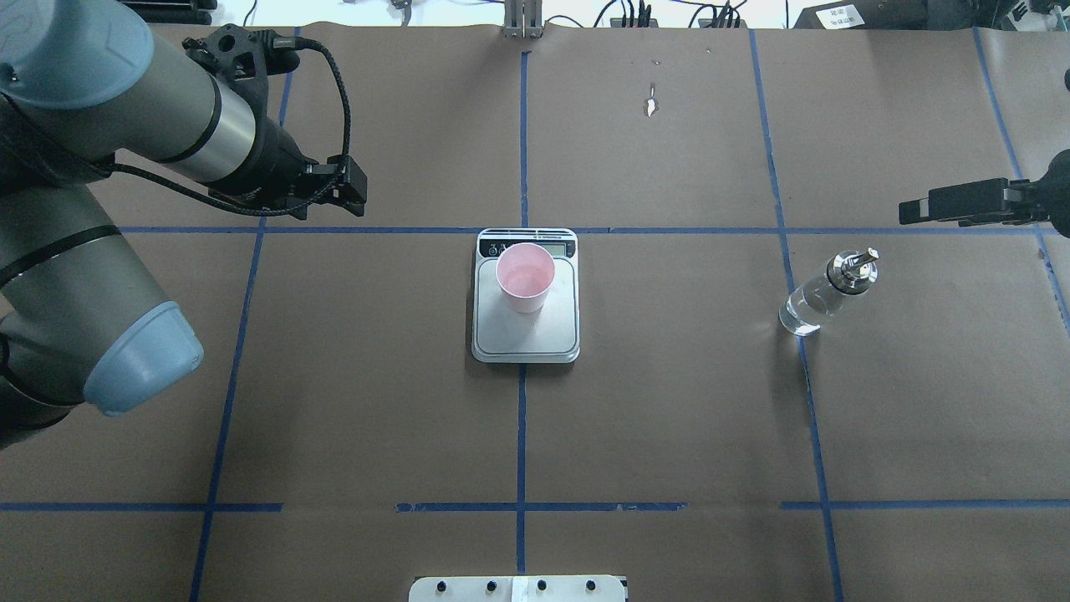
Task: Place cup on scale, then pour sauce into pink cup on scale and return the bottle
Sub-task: 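Raise the left gripper away while the right gripper approaches the glass bottle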
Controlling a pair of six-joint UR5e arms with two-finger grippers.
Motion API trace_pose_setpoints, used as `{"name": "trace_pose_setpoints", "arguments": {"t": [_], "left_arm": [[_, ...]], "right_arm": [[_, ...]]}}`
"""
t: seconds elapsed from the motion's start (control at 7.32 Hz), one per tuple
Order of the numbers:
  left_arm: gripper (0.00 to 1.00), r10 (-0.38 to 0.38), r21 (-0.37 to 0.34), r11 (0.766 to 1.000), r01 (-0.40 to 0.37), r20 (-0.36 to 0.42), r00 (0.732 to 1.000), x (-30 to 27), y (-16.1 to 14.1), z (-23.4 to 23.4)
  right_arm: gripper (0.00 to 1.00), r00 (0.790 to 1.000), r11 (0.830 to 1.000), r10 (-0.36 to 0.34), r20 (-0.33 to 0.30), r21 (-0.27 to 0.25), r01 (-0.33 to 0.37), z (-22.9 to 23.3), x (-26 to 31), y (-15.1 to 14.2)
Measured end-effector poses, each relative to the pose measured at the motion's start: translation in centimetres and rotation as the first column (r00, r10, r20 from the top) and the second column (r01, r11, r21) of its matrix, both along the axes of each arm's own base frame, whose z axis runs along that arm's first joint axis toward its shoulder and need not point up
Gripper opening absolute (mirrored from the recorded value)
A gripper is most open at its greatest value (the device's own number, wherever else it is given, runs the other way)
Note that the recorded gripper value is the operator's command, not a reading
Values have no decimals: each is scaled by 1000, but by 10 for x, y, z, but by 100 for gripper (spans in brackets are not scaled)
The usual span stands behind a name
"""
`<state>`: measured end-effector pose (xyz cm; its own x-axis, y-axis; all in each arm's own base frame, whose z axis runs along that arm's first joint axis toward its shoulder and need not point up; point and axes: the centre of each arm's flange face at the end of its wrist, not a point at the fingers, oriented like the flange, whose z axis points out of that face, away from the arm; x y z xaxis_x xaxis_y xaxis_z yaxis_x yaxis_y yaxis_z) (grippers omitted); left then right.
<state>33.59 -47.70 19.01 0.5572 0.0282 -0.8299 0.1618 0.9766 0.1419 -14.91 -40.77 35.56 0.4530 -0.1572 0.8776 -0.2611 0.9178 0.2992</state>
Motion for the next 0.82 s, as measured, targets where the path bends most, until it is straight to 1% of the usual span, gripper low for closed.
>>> {"name": "trace_pose_setpoints", "arguments": {"t": [0.27, 0.41, 0.55, 0.68, 0.82], "left_arm": [[72, -1, -2, 1000, 1, 1, 1000, 0, -1, 0], [72, -2, -2, 1000, 2, 1, 1000, 0, -1, 0], [73, -4, -1, 1000, 4, 1, 1000, -1, -2, 0], [73, -5, 0, 1000, 5, -1, 1000, -2, -3, -1], [73, -5, 2, 1000, 5, -2, 1000, -2, -2, -2]], "right_arm": [[100, 996, 997, 66, -68, 47, -62, -1, -30, 29], [100, 989, 994, 105, -106, 52, -100, 5, -45, 43], [100, 977, 987, 160, -142, 49, -154, 14, -64, 57], [100, 960, 975, 221, -170, 48, -216, 24, -82, 70], [100, 945, 964, 267, -190, 53, -261, 31, -95, 81]]}}
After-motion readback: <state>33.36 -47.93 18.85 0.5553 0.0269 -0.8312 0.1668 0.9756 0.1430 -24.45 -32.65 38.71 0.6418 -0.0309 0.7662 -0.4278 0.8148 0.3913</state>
